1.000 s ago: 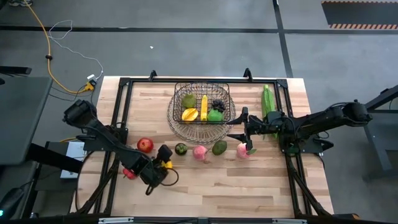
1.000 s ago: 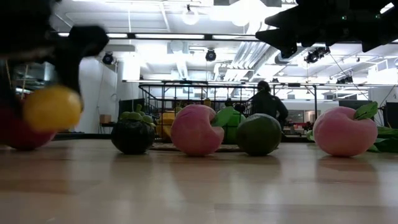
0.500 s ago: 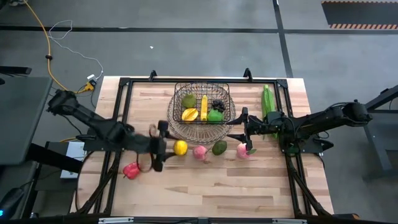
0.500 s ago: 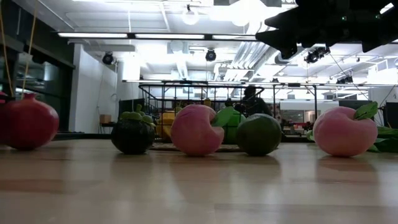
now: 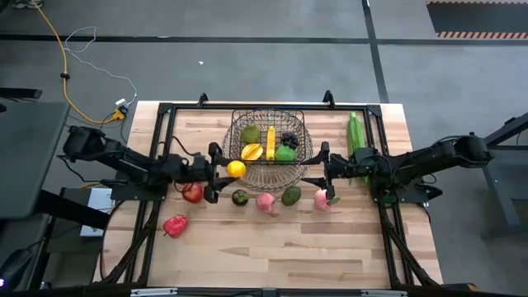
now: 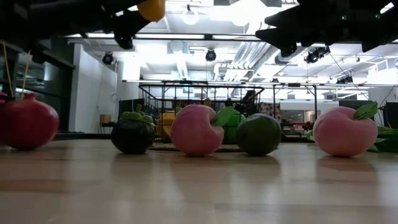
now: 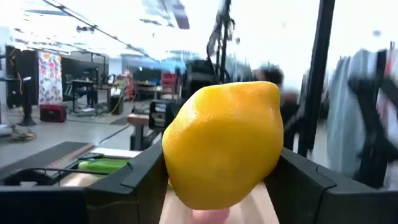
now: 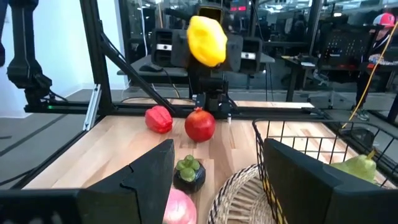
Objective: Build produce basket
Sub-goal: Put the lemon into the black wire basket
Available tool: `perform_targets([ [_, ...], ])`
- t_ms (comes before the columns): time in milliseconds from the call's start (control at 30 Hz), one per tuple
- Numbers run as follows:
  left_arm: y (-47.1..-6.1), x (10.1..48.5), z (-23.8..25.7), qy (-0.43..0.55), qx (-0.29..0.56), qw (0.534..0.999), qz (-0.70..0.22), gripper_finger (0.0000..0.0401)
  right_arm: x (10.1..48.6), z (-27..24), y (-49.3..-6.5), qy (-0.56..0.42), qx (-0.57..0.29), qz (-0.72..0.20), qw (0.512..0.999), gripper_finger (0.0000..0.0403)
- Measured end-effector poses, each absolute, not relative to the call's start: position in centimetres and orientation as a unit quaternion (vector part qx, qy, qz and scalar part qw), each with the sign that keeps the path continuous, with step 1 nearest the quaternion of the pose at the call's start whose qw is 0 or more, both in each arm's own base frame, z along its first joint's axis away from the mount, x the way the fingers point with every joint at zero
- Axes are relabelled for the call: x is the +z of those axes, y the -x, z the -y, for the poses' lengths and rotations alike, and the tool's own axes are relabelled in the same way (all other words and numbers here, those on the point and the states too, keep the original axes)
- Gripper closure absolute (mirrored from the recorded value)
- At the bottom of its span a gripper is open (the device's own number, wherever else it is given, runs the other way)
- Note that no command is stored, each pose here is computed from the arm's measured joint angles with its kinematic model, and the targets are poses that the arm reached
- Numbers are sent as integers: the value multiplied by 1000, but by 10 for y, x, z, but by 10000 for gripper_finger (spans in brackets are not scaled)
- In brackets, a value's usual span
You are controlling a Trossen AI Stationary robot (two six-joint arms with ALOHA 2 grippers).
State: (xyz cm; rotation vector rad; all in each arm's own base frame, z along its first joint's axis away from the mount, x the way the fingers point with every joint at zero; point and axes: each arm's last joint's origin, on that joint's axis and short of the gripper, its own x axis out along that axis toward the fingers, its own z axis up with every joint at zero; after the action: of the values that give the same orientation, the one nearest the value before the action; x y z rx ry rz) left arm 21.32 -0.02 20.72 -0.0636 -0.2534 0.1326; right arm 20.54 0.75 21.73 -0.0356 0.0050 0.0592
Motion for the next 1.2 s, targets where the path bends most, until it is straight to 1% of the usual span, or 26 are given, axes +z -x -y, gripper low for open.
perform_targets([
  [333,-221,202,6,51,49,989,129,185,220,-8,-205,27,29,11,999,165],
  [1000,-223,197,6,50,56,990,118,185,220,-7,-205,34,29,13,999,165],
  [1200,-223,197,6,52,56,990,118,185,220,-5,-205,21,-21,12,999,165],
])
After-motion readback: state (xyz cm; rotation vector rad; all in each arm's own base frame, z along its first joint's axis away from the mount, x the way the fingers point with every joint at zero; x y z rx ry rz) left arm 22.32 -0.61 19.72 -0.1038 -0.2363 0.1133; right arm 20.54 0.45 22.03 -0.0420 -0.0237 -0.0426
